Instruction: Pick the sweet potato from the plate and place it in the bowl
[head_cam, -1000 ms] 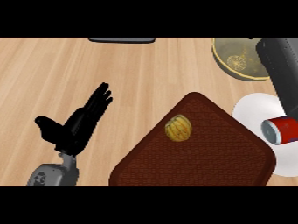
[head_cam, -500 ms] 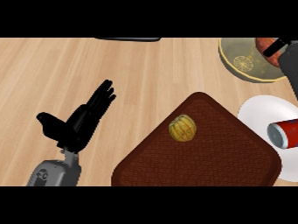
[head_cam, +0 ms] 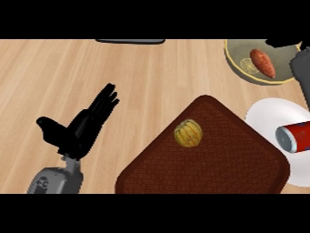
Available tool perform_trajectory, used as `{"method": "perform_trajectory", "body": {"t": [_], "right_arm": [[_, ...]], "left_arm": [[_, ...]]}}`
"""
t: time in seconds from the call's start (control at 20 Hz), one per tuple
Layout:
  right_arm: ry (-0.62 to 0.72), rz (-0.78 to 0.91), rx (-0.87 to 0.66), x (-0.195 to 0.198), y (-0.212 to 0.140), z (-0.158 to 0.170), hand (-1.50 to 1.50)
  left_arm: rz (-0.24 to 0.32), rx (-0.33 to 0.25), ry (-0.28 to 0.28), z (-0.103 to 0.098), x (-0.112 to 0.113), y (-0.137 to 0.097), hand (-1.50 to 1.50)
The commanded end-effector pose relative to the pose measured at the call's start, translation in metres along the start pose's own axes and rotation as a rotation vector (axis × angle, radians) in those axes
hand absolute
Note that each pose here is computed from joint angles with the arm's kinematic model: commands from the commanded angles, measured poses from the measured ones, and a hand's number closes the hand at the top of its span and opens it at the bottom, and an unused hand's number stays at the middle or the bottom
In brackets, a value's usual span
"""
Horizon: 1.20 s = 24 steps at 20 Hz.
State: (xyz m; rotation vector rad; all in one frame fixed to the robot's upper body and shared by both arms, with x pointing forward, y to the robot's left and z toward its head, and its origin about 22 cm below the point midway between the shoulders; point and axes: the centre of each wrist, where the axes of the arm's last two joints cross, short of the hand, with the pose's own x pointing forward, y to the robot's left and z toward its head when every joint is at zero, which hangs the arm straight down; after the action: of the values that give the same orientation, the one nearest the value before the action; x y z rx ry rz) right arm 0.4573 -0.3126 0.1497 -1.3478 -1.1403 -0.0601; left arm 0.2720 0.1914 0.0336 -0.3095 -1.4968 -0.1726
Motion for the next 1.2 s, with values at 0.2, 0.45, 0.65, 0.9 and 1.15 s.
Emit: {"method": "perform_trajectory", "body": {"t": [0.2,0.45,0.65,0.9,1.15], "right_arm": [[-0.213,-0.434,-0.147,0.02,-0.003,0.024,-1.5],[-0.279,-0.597,-0.128,0.011,0.03,0.097,-1.5],[-0.364,-0.672,-0.118,0.011,0.018,0.137,-1.5],[-0.429,-0.666,-0.068,-0.013,0.017,0.192,-1.5],[-0.43,-0.626,-0.002,-0.064,0.023,0.259,1.5]], "left_arm": [[-0.002,0.055,0.022,0.016,-0.016,0.013,0.0],[0.017,0.099,0.034,0.018,-0.01,0.024,0.0],[0.022,0.118,0.034,0.028,-0.016,0.023,0.0],[0.009,0.113,0.041,0.016,-0.014,0.019,0.0],[0.013,0.114,0.048,0.024,-0.016,0.022,0.0]]}}
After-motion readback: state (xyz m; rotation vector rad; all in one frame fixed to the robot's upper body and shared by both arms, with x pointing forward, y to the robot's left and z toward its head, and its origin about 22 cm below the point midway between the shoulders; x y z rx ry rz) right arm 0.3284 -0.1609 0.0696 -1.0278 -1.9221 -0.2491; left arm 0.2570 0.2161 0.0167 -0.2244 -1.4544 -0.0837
